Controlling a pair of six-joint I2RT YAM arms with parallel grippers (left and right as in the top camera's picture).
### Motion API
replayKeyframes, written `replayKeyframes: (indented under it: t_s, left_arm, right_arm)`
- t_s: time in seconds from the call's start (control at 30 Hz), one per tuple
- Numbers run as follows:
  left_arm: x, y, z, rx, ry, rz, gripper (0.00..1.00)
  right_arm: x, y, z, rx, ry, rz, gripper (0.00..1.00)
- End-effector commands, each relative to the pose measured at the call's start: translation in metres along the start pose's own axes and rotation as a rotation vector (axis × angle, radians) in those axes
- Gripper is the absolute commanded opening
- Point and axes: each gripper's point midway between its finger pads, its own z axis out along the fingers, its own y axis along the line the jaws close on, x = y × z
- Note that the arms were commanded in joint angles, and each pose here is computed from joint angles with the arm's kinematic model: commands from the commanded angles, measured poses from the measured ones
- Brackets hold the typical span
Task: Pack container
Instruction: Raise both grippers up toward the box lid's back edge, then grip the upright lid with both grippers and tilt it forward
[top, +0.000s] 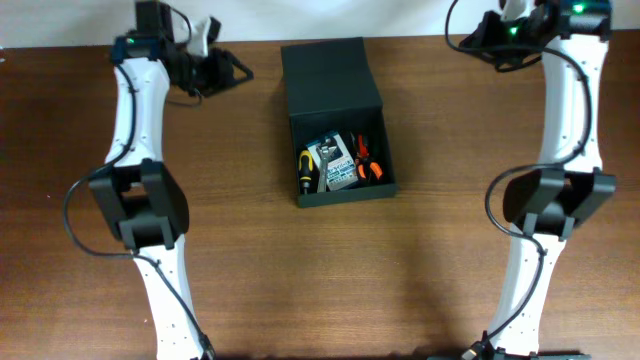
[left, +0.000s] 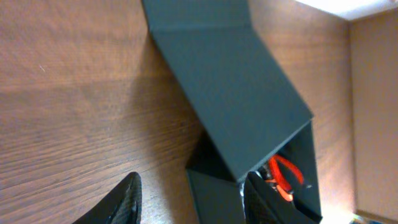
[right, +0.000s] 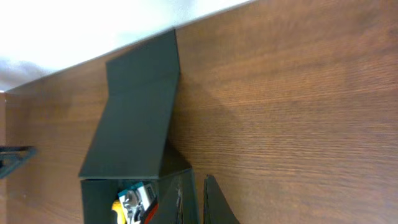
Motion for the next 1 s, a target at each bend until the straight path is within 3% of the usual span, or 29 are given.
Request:
replayKeyframes:
  t_s: [0.0, 0.13, 0.3, 0.37, 0.97]
  left_arm:
    - [0.004, 0.002, 0.014, 0.091, 0.017, -0.005, 0.43]
    - [0.014, 0.012, 0.036, 0.169, 0.054, -0.045, 0.35]
    - [0.030, 0.021, 0.059, 0.264, 0.101, -0.105, 0.09]
    - [0.035, 0.027, 0.067, 0.267, 0.116, -0.125, 0.04]
    - [0.066, 0.033, 0.124, 0.274, 0.209, -0.162, 0.02]
  right_arm:
    - [0.019, -0.007, 0.046, -0.047, 0.093, 0.010, 0.04]
    - [0.039, -0.012, 0.089, -0.049, 0.166, 0.016, 0.04]
    - [0.059, -0.015, 0.123, -0.050, 0.232, 0.022, 0.04]
    - [0.064, -0.014, 0.130, -0.060, 0.245, 0.012, 0.04]
    - [0.104, -0.003, 0.177, -0.089, 0.332, -0.059, 0.04]
